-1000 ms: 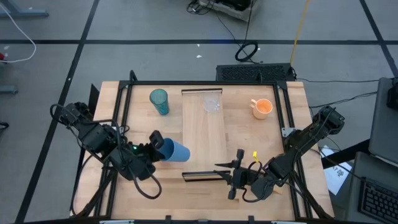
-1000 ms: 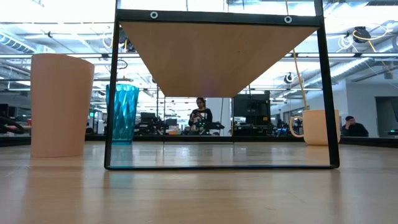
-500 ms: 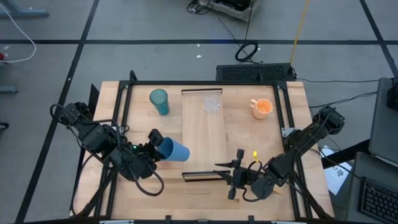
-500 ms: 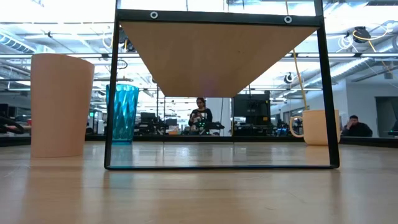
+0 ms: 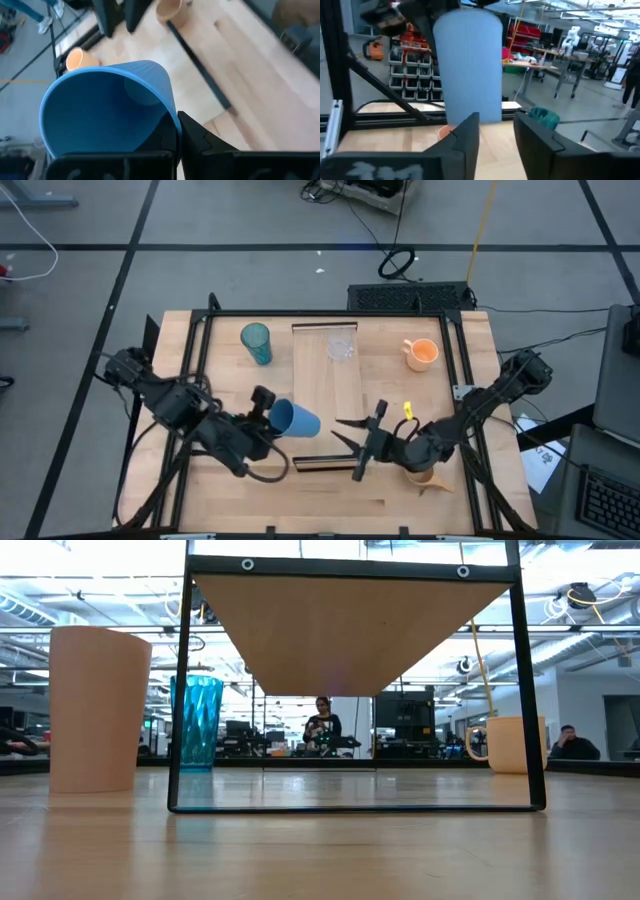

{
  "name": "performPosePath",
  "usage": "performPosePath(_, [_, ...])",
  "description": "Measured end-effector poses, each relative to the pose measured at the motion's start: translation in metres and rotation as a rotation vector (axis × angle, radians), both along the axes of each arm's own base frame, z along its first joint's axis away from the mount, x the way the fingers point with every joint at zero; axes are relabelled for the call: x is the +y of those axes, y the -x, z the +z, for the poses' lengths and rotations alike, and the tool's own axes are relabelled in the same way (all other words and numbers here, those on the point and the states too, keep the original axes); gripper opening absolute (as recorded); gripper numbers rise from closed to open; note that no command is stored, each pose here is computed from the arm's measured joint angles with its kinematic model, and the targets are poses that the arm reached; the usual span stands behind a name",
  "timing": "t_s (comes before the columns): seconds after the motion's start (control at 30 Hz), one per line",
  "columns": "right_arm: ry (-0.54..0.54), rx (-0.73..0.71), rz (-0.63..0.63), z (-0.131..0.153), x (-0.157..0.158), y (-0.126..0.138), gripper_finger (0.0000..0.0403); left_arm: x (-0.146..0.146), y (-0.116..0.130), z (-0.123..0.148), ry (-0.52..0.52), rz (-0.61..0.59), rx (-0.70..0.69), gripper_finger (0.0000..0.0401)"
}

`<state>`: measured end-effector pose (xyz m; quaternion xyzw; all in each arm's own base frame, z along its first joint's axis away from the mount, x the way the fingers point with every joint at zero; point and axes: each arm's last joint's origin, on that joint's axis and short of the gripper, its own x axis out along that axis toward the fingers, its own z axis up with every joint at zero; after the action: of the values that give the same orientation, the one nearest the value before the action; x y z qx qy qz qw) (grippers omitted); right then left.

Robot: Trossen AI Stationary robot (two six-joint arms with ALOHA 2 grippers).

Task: Stack small to large cups/mugs on shelf
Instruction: Put the light blue cup on the shelf

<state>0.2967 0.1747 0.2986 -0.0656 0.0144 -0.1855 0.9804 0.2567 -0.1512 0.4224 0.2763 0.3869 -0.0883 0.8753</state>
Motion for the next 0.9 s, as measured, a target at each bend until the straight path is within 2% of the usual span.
performPosePath(0.13, [-0.004, 0.009, -0.018, 0.011, -0.008, -0.009, 0.0169, -0.004, -0.008, -0.011, -0.067, -0.057, 0.059, 0.0001])
performPosePath(0.3, [-0.098, 0.139, 0.094, 0.025, -0.020, -0.023, 0.0258, -0.002, -0.015, -0.018, -0.132, -0.170, 0.115, 0.0001])
performPosePath(0.4, [-0.162, 0.185, 0.152, 0.035, -0.031, -0.029, 0.0296, 0.006, -0.017, -0.018, -0.179, -0.199, 0.137, 0.0001])
performPosePath(0.63, [-0.215, 0.227, 0.230, 0.040, -0.051, -0.039, 0.0334, 0.020, -0.017, -0.019, -0.213, -0.293, 0.207, 0.0001])
performPosePath(0.9, [-0.205, 0.301, 0.303, 0.028, -0.058, -0.048, 0.0356, 0.020, -0.017, -0.018, -0.272, -0.373, 0.210, 0.0001])
